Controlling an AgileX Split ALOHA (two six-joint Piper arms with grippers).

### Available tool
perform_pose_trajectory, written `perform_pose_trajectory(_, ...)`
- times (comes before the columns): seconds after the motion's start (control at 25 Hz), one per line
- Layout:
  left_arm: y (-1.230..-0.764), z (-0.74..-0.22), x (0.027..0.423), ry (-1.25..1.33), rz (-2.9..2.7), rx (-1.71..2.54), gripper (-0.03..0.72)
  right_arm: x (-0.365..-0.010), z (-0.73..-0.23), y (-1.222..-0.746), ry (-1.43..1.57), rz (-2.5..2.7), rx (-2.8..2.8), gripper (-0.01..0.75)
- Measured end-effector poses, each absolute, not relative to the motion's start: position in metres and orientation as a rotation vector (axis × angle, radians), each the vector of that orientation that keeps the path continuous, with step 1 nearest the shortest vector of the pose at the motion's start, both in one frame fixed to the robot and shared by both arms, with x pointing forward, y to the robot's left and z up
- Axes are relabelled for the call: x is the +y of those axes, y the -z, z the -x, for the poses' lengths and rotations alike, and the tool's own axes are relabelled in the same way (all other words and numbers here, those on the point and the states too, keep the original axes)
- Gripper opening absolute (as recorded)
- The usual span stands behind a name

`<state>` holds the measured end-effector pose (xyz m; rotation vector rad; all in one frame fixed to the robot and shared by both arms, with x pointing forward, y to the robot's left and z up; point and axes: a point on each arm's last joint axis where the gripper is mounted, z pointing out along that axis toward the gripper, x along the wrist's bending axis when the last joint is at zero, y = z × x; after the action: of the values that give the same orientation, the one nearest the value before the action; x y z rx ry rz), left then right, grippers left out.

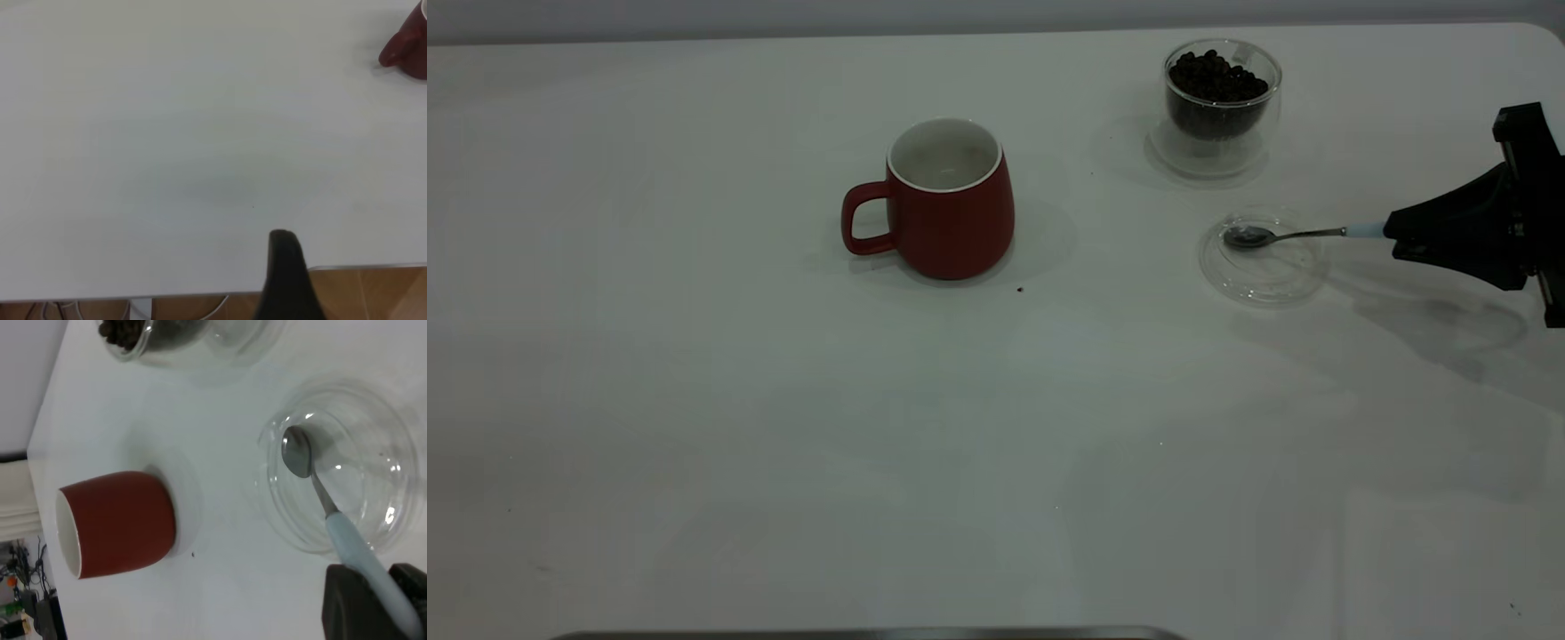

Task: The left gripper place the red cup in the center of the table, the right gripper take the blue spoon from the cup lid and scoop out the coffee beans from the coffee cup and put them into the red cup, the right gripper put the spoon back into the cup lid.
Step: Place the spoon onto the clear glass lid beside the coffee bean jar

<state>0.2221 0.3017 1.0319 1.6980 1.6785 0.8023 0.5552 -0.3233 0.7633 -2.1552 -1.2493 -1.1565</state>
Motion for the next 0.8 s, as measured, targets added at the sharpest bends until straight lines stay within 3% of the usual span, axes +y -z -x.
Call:
perform_pose_trajectory(0.2, -1.0319, -0.2221, 0.3017, -0.802, -1.698, 1.679, 0.587, -0.3228, -0.5554, -0.7641, 1.169, 2.144, -1.252, 0.148)
perform_pose_trajectory(0.52, -1.0319, -0.2221, 0.3017, -0.802, -1.698, 1.679, 0.587, -0.3225, -0.5555, -0.7646, 1.176, 2.137, -1.25, 0.369)
perform_pose_trajectory(0.8, -1.0319, -0.2221, 0.3017, -0.802, -1.698, 1.679, 0.587, -0.3267, -0.5514, -0.7608, 1.103, 2.163, -1.271, 0.475)
